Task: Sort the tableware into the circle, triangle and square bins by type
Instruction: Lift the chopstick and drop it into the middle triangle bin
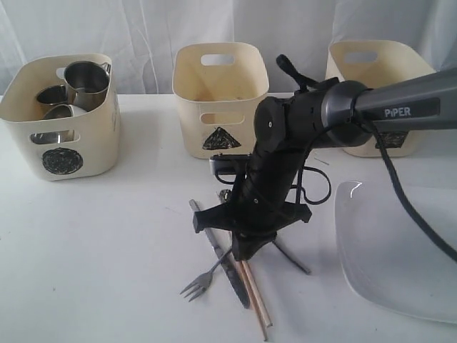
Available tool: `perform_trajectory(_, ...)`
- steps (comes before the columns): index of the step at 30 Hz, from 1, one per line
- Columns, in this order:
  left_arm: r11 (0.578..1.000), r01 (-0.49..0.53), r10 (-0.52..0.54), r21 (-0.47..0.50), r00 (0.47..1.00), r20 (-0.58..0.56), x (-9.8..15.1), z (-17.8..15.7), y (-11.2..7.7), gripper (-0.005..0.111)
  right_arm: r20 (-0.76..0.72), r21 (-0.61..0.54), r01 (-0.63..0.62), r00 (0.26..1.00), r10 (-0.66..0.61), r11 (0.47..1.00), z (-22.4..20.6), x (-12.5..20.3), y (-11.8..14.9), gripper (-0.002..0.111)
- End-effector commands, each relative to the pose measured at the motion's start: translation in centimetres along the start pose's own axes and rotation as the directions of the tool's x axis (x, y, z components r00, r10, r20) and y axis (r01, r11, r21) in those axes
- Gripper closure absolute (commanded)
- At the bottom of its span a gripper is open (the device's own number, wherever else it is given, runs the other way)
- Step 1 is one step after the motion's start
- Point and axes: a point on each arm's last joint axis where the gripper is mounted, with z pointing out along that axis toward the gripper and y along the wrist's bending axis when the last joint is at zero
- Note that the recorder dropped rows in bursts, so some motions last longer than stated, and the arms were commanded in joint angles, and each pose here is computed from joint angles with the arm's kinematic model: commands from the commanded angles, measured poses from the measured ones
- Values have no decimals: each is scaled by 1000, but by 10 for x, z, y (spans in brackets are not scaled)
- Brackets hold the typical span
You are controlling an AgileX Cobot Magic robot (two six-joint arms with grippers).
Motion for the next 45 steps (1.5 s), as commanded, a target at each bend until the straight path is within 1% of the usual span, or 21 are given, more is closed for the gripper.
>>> perform_trajectory(1,1000,2,-2,5,1000,3,1,0,-1,107,68,-21,80,995,-78,997,-43,-7,13,108)
perform_trajectory(5,1000,2,-2,5,1000,3,1,0,-1,107,164,-47,129,979,-119,991,-71,-17,24,108)
perform_trajectory(7,1000,2,-2,5,1000,3,1,0,-1,107,349,-47,180,925,-153,983,-95,-32,31,108)
perform_trajectory(8,1000,2,-2,5,1000,3,1,0,-1,107,436,-50,177,889,-138,983,-104,-40,31,108)
perform_trajectory(10,1000,2,-2,5,1000,3,1,0,-1,107,580,-97,138,812,-56,986,-119,-56,26,108)
perform_trajectory(11,1000,2,-2,5,1000,3,1,0,-1,107,626,-152,101,779,17,983,-124,-62,22,108)
perform_trajectory(12,1000,2,-2,5,1000,3,1,0,-1,107,647,-203,70,758,80,977,-128,-66,19,108)
perform_trajectory(13,1000,2,-2,5,1000,3,1,0,-1,107,651,-306,6,731,204,952,-134,-71,11,108)
perform_trajectory(14,1000,2,-2,5,1000,3,1,0,-1,107,645,-357,-6,722,251,934,-139,-74,3,108)
perform_trajectory(16,1000,2,-2,5,1000,3,1,0,-1,107,659,-397,-2,695,287,918,-147,-79,-14,108)
perform_trajectory(17,1000,2,-2,5,1000,3,1,0,-1,107,672,-416,-5,673,311,909,-151,-82,-22,108)
perform_trajectory(18,1000,2,-2,5,1000,3,1,0,-1,107,698,-451,-13,619,361,893,-160,-87,-38,108)
perform_trajectory(20,1000,2,-2,5,1000,3,1,0,-1,107,725,-508,16,548,417,861,-171,-94,-56,108)
perform_trajectory(21,1000,2,-2,5,1000,3,1,0,-1,107,731,-523,42,536,423,851,-172,-96,-60,108)
perform_trajectory(23,1000,2,-2,5,1000,3,1,0,-1,107,757,-563,160,493,428,811,-177,-102,-65,108)
perform_trajectory(25,1000,2,-2,5,1000,3,1,0,-1,107,820,-490,270,465,334,829,-175,-108,-66,108)
perform_trajectory(26,1000,2,-2,5,1000,3,1,0,-1,107,834,-462,280,459,306,841,-170,-111,-68,108)
perform_trajectory(30,1000,2,-2,5,1000,3,1,0,-1,107,861,-397,262,439,258,880,-154,-128,-77,108)
perform_trajectory(35,1000,2,-2,5,1000,3,1,0,-1,107,905,-266,230,394,160,936,-136,-149,-90,108)
perform_trajectory(37,1000,2,-2,5,1000,3,1,0,-1,107,908,-250,193,386,161,949,-129,-157,-96,108)
perform_trajectory(45,1000,2,-2,5,1000,3,1,0,-1,107,910,-254,223,385,155,941,-112,-176,-99,108)
